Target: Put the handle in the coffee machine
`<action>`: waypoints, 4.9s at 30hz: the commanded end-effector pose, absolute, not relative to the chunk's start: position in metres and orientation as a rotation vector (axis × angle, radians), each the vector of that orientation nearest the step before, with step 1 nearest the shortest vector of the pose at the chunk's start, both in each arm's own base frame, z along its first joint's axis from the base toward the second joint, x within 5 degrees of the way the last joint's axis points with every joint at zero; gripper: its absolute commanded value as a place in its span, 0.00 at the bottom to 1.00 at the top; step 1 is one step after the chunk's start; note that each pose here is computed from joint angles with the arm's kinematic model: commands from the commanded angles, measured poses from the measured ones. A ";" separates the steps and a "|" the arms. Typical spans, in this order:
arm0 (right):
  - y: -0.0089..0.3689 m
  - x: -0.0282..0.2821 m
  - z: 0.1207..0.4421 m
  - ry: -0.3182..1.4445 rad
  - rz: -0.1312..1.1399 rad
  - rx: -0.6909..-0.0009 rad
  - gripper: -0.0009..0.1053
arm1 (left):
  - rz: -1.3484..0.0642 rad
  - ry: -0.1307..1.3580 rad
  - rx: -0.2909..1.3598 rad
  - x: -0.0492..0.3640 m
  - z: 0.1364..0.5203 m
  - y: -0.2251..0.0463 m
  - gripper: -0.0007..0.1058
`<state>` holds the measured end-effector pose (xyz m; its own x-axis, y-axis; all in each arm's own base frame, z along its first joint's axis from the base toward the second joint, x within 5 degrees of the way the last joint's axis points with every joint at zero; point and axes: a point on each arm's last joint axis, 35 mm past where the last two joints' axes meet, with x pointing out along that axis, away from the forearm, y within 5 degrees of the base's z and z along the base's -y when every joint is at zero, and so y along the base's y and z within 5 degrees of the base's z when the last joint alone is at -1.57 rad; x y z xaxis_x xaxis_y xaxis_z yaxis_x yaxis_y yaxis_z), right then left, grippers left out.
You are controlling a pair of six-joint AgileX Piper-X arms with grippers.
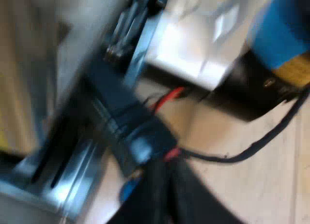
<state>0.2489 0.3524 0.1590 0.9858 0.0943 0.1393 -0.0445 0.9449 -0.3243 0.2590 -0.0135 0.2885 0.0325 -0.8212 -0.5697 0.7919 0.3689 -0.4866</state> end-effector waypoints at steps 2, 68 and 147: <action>0.359 0.249 0.184 -0.254 0.135 -0.236 0.45 | -1.289 0.954 -0.127 0.247 0.285 -0.020 0.01; 0.351 0.238 0.175 -0.193 0.101 -0.251 0.45 | -1.086 1.020 0.121 0.248 0.280 -0.029 0.01; 0.250 0.115 0.300 0.181 0.884 -0.480 0.45 | -0.822 1.114 0.180 0.224 0.286 -0.084 0.01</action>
